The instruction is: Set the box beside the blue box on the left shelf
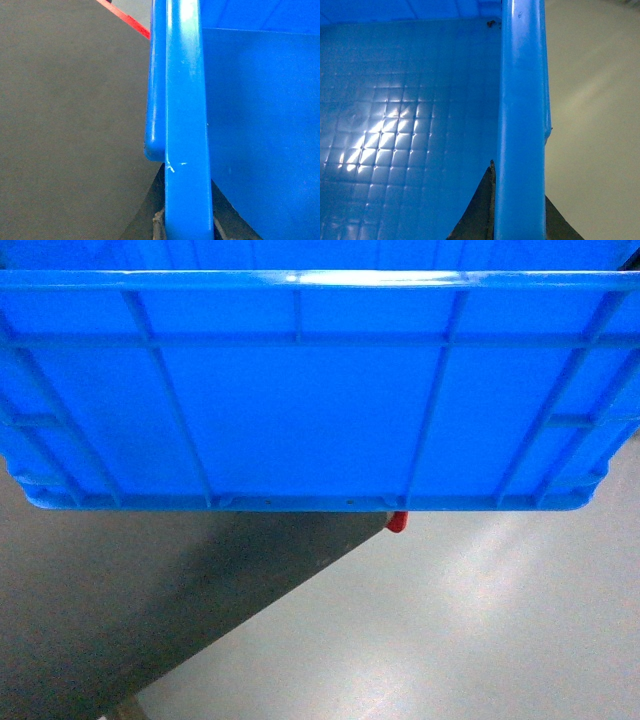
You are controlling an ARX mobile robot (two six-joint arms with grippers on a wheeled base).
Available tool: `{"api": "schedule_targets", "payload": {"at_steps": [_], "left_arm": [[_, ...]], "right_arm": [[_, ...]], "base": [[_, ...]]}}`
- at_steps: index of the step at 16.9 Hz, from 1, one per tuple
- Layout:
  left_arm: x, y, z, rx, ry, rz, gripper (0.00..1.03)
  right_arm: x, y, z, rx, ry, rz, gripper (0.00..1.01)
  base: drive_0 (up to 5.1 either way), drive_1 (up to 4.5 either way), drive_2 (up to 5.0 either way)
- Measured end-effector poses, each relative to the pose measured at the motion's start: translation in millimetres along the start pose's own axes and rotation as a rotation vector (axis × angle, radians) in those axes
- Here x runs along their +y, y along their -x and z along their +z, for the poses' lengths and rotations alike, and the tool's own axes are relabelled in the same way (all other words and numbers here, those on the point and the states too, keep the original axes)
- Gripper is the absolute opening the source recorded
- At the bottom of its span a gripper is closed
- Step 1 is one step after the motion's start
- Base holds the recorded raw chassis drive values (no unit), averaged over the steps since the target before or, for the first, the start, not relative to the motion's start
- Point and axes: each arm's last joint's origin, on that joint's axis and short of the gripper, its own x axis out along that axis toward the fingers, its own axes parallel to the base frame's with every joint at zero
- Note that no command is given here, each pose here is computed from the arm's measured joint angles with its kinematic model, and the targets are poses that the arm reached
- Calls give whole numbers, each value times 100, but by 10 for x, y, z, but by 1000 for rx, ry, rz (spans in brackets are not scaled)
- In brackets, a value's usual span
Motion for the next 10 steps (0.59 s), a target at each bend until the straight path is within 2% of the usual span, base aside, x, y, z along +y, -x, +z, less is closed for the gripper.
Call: {"api": "schedule_targets", "payload": {"at_steps": [10], "left_arm": [[0, 0, 0, 0, 0, 0, 6]], "right_arm": [[0, 0, 0, 0, 0, 0, 8]], "base": [[-170, -170, -170]]}}
